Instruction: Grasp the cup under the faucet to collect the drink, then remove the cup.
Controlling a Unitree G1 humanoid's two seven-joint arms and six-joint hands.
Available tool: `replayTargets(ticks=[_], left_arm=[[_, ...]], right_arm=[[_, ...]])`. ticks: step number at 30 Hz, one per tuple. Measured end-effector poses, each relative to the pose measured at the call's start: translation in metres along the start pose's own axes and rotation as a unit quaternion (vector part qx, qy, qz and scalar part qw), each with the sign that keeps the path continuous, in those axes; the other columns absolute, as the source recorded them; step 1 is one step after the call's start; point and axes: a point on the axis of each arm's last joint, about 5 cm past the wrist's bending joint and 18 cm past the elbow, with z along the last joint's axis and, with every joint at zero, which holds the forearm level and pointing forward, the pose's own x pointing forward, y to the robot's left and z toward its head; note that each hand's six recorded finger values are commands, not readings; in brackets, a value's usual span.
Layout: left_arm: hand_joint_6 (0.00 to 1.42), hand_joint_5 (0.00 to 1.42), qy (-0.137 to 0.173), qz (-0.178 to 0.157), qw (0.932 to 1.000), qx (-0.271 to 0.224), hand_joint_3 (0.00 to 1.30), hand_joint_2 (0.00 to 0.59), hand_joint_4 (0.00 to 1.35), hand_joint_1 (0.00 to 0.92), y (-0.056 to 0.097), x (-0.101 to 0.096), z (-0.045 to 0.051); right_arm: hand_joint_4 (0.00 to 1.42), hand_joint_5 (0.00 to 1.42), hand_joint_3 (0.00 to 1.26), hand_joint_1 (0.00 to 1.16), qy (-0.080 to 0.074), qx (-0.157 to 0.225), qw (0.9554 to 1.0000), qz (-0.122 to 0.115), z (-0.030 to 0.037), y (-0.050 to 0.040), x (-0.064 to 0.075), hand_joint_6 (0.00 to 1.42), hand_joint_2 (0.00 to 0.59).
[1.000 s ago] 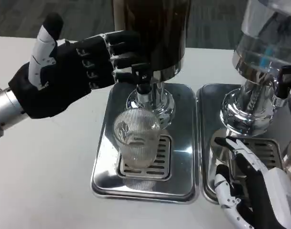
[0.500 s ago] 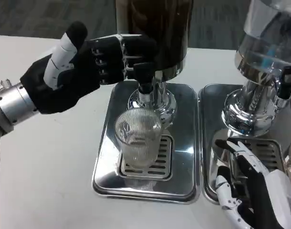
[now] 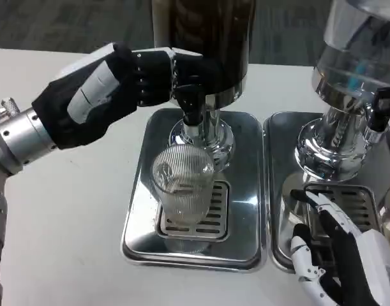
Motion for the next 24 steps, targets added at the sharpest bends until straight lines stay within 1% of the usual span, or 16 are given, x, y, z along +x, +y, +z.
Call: replayTargets(ticks=[4,11,20,24], left_arm=[[0.24,0.20,0.006,-0.009,0.9999,0.012,0.33,0.064,0.22,0.000,-0.003,0.002,-0.0036],[0.23,0.19,-0.001,-0.006,0.9999,0.010,0.29,0.069,0.18,0.000,-0.007,0.002,-0.0105],[0.23,0.18,-0.010,-0.017,0.9996,0.020,0.26,0.068,0.15,0.000,-0.012,0.005,-0.0126],[0.21,0.15,-0.012,-0.022,0.9992,0.030,0.21,0.069,0.09,0.000,-0.014,0.005,-0.0129]], right_arm=[[0.15,0.13,0.24,0.26,0.000,-0.001,1.0000,0.000,-0.0004,-0.0005,0.000,0.10,0.517],[0.15,0.13,0.24,0.25,0.003,-0.006,1.0000,-0.003,-0.0020,-0.0024,0.000,0.10,0.521],[0.16,0.13,0.24,0.24,0.003,-0.006,1.0000,-0.003,-0.0020,-0.0025,0.000,0.10,0.524],[0.16,0.13,0.24,0.24,0.003,-0.006,1.0000,-0.003,-0.0022,-0.0026,0.000,0.10,0.525]])
